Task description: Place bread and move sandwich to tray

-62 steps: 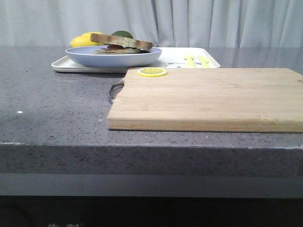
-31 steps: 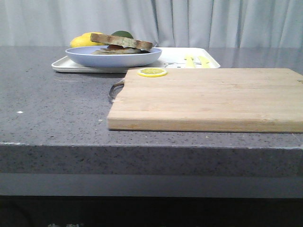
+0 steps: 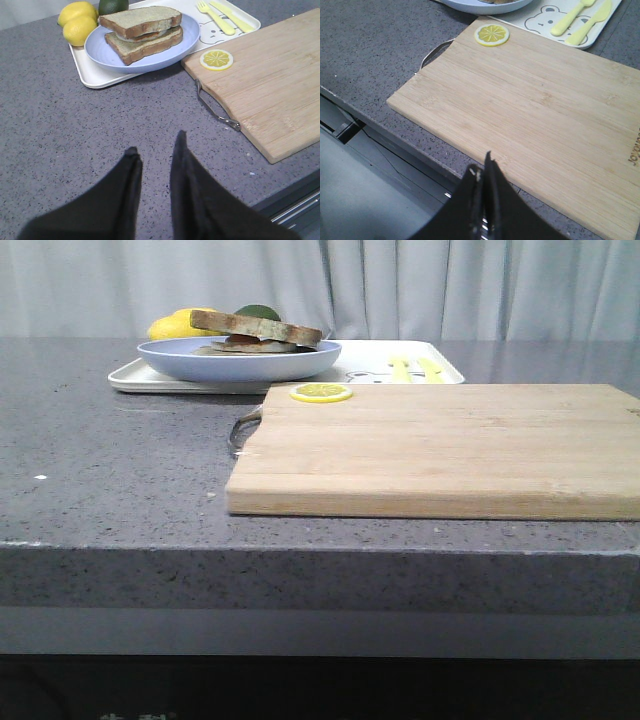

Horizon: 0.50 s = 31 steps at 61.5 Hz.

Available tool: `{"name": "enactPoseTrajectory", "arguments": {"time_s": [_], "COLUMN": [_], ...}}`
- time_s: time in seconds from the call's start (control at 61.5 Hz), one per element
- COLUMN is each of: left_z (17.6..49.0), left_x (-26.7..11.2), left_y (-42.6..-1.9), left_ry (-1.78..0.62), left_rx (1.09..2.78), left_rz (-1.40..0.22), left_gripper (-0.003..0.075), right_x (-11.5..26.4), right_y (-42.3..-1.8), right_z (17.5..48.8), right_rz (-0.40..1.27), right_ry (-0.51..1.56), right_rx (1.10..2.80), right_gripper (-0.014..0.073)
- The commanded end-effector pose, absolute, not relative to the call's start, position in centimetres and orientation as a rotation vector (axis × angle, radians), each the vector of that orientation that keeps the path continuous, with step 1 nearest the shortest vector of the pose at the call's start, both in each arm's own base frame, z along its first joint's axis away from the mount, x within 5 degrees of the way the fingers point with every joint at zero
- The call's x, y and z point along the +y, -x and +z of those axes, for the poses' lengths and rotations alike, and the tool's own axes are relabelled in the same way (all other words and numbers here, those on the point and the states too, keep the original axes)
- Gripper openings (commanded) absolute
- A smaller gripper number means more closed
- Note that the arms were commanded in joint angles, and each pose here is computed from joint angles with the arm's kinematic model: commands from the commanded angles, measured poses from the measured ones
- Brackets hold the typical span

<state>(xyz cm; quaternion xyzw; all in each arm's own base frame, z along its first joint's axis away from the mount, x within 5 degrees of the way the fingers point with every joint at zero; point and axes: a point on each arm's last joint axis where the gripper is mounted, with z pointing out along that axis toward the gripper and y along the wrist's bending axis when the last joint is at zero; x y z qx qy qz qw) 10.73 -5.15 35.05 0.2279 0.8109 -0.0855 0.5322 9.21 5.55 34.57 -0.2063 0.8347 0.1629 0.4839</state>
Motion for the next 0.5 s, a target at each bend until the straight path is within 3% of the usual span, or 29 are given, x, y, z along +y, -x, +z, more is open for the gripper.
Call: {"name": "enactPoseTrajectory", "arguments": {"time_s": [0.0, 0.065, 0.487], "left_z": [36.65, 36.60, 36.57], "left_x": [-5.34, -5.33, -5.35], "left_y": [-10.79, -10.77, -10.80], "left_ry": [-0.528, -0.528, -0.527], "left_rx": [1.825, 1.831, 1.826], "left_rz": [-0.226, -0.227, -0.228], "left_gripper": [0.0020, -0.0020, -0.0020], "right_x": [5.55, 5.55, 5.55], "right_y": [-9.43, -9.43, -9.43], "right_z": [35.92, 35.92, 35.92], "right_rz": [0.405, 0.405, 0.405], "right_ry": [0.473, 0.473, 0.473], "right_rx": [1.940, 1.940, 1.940], "right_gripper": [-0.0064, -0.0068, -0.0068]}}
